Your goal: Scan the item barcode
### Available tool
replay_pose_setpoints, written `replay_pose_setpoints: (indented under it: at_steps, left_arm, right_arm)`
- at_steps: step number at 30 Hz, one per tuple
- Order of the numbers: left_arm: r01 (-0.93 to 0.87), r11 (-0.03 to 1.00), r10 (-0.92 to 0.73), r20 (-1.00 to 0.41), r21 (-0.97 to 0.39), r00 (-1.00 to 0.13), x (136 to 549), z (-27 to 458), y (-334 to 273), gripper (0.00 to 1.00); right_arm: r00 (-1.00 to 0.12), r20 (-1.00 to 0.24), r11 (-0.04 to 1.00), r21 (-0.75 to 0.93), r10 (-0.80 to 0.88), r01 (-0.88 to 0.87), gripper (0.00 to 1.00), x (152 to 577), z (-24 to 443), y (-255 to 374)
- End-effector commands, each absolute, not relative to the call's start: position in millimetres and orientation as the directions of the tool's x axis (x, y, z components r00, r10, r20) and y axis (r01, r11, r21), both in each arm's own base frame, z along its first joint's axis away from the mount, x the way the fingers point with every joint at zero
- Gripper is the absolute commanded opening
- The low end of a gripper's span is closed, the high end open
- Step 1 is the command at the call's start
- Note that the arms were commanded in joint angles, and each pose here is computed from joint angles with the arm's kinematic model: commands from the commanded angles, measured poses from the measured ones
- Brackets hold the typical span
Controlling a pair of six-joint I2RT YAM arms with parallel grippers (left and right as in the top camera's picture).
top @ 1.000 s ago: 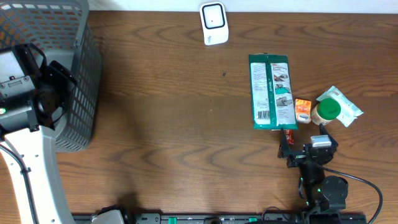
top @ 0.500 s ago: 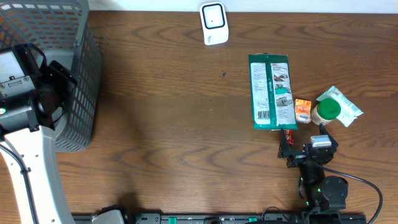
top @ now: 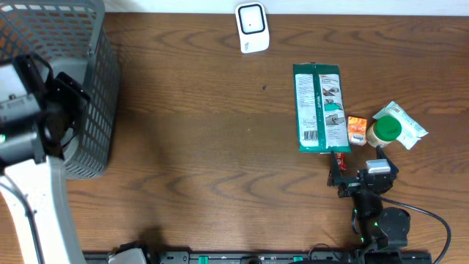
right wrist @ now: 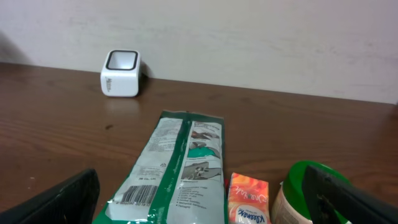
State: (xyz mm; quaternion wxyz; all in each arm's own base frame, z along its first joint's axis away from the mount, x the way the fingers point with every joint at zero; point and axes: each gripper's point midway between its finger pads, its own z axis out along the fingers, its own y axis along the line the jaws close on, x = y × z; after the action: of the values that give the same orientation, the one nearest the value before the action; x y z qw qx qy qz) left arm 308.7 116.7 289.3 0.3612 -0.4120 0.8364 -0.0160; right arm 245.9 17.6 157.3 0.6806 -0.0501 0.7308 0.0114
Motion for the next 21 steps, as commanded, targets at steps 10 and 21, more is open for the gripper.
replay_pose_setpoints:
  at_steps: [10,21]
  left_arm:
    - [-0.513,0.717,-0.598,-0.795,-0.472,-0.104,209.1,405.7,83.7,0.80]
    - [-0.425,0.769,-0.554,-0.829,-0.478,-0.071,148.4,386.9,53.2,0.80]
  right_arm:
    - [-0.068,-0.996,0.997,-0.055,-0.059,-0.061,0.99,246.0,157.3,11.7]
    - [-0.068,-0.996,0.997,-0.055,-0.059,-0.061,0.99,246.0,157.3,11.7]
